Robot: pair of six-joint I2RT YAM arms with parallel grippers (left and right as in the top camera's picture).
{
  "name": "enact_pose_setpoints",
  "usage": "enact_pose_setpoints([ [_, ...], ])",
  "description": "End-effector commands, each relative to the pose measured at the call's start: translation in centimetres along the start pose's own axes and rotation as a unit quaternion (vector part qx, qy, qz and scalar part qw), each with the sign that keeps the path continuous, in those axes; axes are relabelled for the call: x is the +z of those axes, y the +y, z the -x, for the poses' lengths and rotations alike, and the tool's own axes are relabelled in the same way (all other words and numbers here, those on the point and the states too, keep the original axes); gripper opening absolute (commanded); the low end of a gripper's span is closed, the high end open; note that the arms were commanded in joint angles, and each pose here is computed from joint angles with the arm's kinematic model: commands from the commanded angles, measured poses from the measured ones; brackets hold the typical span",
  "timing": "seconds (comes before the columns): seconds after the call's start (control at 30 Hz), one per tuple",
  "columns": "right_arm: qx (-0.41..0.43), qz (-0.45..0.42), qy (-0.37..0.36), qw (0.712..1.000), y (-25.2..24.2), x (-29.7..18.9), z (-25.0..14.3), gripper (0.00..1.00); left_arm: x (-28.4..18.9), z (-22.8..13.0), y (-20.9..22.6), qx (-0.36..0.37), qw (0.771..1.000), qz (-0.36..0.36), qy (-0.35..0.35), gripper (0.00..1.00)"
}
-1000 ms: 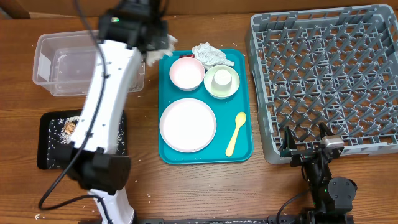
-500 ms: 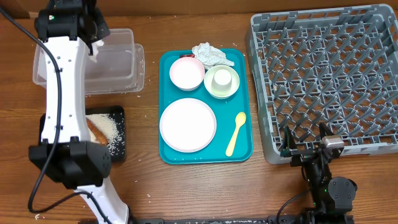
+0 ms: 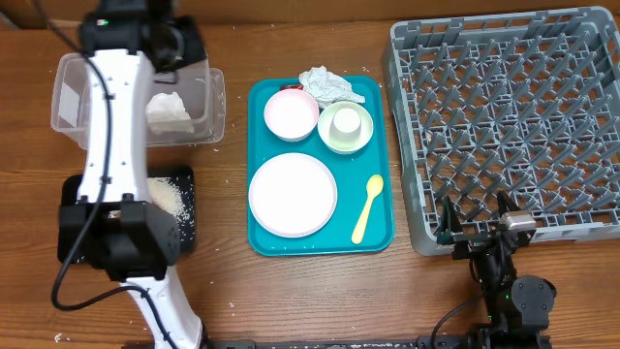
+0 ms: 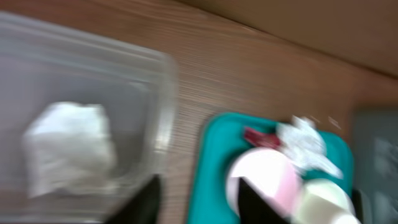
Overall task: Sort waste into correct bins and load items into the dishwasher
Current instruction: 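Move the left gripper back over the pink bowl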
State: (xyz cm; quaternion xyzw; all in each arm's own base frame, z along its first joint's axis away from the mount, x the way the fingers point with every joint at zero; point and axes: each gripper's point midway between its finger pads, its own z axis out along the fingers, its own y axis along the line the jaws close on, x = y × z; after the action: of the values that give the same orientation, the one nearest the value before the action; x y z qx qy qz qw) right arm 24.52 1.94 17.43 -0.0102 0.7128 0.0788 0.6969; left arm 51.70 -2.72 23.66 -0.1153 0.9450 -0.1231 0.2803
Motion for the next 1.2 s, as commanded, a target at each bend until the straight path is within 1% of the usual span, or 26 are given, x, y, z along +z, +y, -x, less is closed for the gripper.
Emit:
enact_pose_setpoints([
  [0.0, 0.0, -0.005, -0.002, 1.0, -0.2, 0.0, -0.2, 1.0, -0.3, -3.0, -8.5, 0.119, 0.988, -0.099, 0.025, 0.04],
  [0.03, 0.0, -0.005, -0.002, 1.0, -0.2, 0.0, -0.2, 1.0, 0.3, -4.4, -10.8, 0.169, 0.98, -0.103, 0.031, 0.04],
  [0.07, 0.0, -0.005, -0.002, 1.0, -0.2, 0.0, -0.2, 1.0, 0.9, -5.2, -11.8, 0.193, 0.976, -0.093, 0.033, 0.04],
  [0.2, 0.0, -0.005, -0.002, 1.0, -0.2, 0.0, -0.2, 1.0, 3.5, -6.7, -13.0, 0.234, 0.972, -0.015, 0.027, 0.04],
  [0.27, 0.0, -0.005, -0.002, 1.0, -0.2, 0.0, -0.2, 1.0, 5.3, -7.6, -13.0, 0.237, 0.971, 0.022, 0.031, 0.04],
  [0.37, 0.0, -0.005, -0.002, 1.0, -0.2, 0.0, -0.2, 1.0, 8.3, -9.6, -12.9, 0.245, 0.967, 0.032, 0.063, 0.04],
  [0.57, 0.0, -0.005, -0.002, 1.0, -0.2, 0.0, -0.2, 1.0, 13.4, -11.7, -10.6, 0.237, 0.964, 0.048, 0.112, 0.04],
  [0.63, 0.0, -0.005, -0.002, 1.0, -0.2, 0.0, -0.2, 1.0, 14.0, -13.0, -10.5, 0.233, 0.962, 0.036, 0.139, 0.04],
  [0.67, 0.0, -0.005, -0.002, 1.0, -0.2, 0.0, -0.2, 1.0, 14.2, -14.4, -10.5, 0.229, 0.959, 0.022, 0.168, 0.04],
  [0.7, 0.0, -0.005, -0.002, 1.0, -0.2, 0.0, -0.2, 1.0, 14.2, -15.1, -10.5, 0.223, 0.957, 0.019, 0.183, 0.04],
  [0.8, 0.0, -0.005, -0.002, 1.0, -0.2, 0.0, -0.2, 1.0, 13.6, -16.9, -9.7, 0.205, 0.953, 0.031, 0.221, 0.04],
  [0.97, 0.0, -0.005, -0.002, 1.0, -0.2, 0.0, -0.2, 1.0, 12.6, -19.3, -8.8, 0.196, 0.939, 0.036, 0.279, 0.04],
  [1.07, 0.0, -0.005, -0.002, 1.0, -0.2, 0.0, -0.2, 1.0, 12.7, -19.1, -8.7, 0.198, 0.94, 0.038, 0.275, 0.04],
  [1.17, 0.0, -0.005, -0.002, 1.0, -0.2, 0.0, -0.2, 1.0, 13.3, -18.2, -8.9, 0.201, 0.946, 0.039, 0.252, 0.04],
])
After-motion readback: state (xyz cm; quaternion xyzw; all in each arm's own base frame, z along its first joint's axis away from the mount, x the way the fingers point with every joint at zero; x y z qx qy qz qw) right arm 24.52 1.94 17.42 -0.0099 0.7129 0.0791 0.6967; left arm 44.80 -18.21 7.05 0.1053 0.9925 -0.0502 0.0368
